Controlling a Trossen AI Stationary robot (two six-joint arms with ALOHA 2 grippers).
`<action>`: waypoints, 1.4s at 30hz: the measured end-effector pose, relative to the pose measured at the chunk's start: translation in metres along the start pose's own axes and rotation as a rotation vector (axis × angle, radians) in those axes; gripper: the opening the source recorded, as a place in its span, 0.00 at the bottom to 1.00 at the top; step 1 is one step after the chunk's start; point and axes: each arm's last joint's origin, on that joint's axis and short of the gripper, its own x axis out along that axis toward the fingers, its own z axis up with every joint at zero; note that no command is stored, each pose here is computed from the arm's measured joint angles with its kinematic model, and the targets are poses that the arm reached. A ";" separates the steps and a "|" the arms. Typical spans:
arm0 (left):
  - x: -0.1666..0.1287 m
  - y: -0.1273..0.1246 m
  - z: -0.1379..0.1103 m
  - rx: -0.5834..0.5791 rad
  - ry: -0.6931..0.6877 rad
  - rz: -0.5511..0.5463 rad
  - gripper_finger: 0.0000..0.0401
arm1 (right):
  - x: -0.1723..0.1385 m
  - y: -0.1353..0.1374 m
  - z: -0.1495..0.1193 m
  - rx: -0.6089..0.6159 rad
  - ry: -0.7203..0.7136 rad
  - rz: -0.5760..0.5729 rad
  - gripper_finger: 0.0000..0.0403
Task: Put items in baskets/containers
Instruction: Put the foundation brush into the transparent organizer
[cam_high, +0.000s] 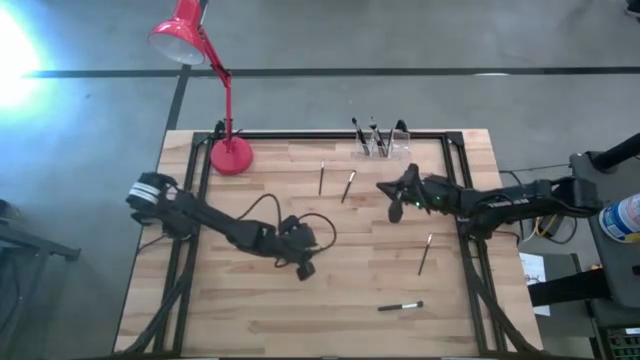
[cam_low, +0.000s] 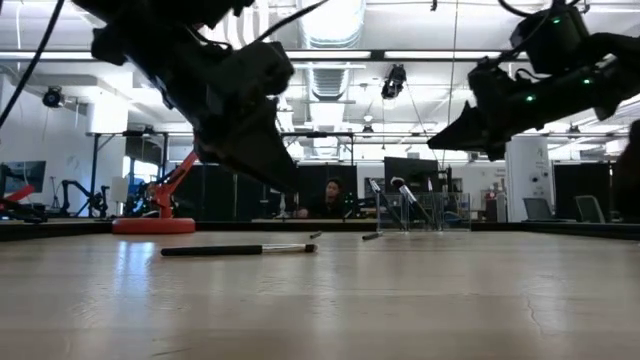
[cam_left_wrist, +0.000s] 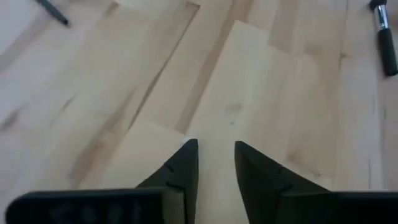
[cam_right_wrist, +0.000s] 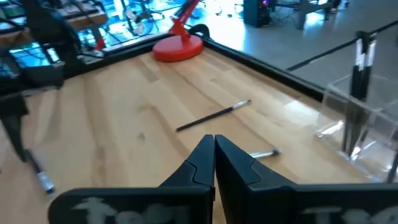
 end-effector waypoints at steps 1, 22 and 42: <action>0.004 -0.002 0.000 0.001 0.004 0.001 0.25 | -0.002 0.001 -0.002 0.004 0.002 0.006 0.02; 0.056 0.007 -0.015 -0.042 0.079 0.150 0.25 | -0.011 0.023 -0.016 -0.033 0.044 0.095 0.02; 0.002 0.040 0.029 -0.008 -0.182 0.076 0.00 | -0.012 0.024 -0.026 -0.025 0.069 0.066 0.02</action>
